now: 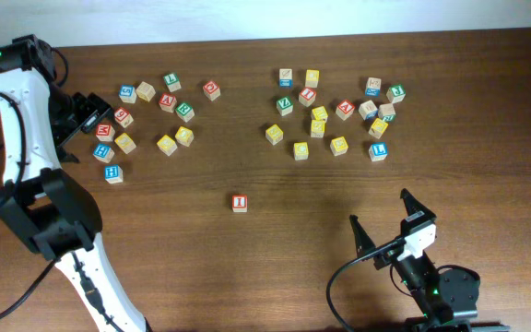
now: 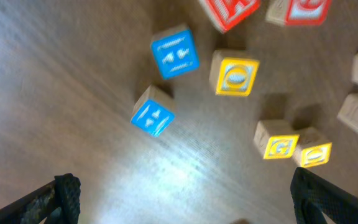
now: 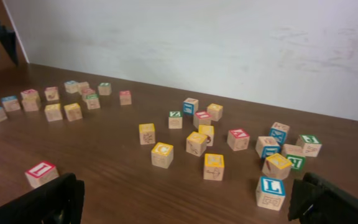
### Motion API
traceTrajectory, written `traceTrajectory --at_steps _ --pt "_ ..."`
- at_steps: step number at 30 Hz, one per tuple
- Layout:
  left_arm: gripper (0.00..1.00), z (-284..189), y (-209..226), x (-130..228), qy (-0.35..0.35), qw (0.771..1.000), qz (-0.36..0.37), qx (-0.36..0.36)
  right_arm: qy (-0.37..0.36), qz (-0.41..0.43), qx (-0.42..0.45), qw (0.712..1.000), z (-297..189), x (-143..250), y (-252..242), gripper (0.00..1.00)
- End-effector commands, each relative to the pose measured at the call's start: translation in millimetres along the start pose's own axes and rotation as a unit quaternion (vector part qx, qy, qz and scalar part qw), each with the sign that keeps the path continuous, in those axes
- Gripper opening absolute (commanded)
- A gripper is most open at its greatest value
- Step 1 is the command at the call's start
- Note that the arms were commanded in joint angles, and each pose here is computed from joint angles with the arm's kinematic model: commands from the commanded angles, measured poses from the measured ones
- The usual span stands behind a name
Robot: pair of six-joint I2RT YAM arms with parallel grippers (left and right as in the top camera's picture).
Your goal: Spell out ICRA
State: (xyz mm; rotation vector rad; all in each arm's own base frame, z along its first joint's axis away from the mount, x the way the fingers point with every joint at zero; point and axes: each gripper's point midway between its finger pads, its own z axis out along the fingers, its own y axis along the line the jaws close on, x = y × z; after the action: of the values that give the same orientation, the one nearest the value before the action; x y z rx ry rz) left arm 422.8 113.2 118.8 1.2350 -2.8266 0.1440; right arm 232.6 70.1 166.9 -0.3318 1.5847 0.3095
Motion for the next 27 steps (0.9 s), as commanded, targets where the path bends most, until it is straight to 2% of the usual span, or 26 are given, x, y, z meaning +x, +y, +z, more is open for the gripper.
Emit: traceTrajectory --at_steps 1,3,7,9,14,18,21,23,24,27 --pt "0.99 -6 -1 3 0.000 1.000 -0.006 0.007 -0.014 0.027 -0.020 0.999 0 -6 6 0.98" --pt "0.99 -6 2 8 0.010 1.000 -0.005 0.000 -0.055 0.044 -0.022 0.997 -2 -26 7 0.98" --pt "0.99 -6 10 4 0.000 1.000 -0.002 -0.022 -0.144 0.000 -0.063 0.988 -12 -71 22 0.98" --pt "0.99 -7 13 9 0.008 1.000 -0.002 -0.029 -0.135 0.000 -0.088 0.987 -13 -69 31 0.98" --pt "0.99 -6 15 12 0.016 0.999 -0.003 -0.033 -0.122 0.006 -0.087 0.989 -11 -71 30 0.98" --pt "0.99 -7 20 10 0.008 0.999 0.005 -0.047 -0.098 0.014 -0.087 0.991 4 -102 24 0.98" --pt "0.99 -7 20 8 0.005 0.999 0.007 -0.049 -0.035 0.043 -0.121 0.991 47 -135 17 0.98" --pt "0.99 -7 21 9 0.007 0.999 0.006 -0.049 0.023 0.074 -0.214 0.974 78 -149 31 0.98" --pt "0.99 -7 20 9 0.008 0.999 0.006 -0.048 0.034 0.082 -0.280 0.956 85 -157 44 0.98" --pt "0.99 -7 21 9 0.007 0.999 0.007 -0.049 0.075 0.121 -0.447 0.883 106 -153 66 0.98"
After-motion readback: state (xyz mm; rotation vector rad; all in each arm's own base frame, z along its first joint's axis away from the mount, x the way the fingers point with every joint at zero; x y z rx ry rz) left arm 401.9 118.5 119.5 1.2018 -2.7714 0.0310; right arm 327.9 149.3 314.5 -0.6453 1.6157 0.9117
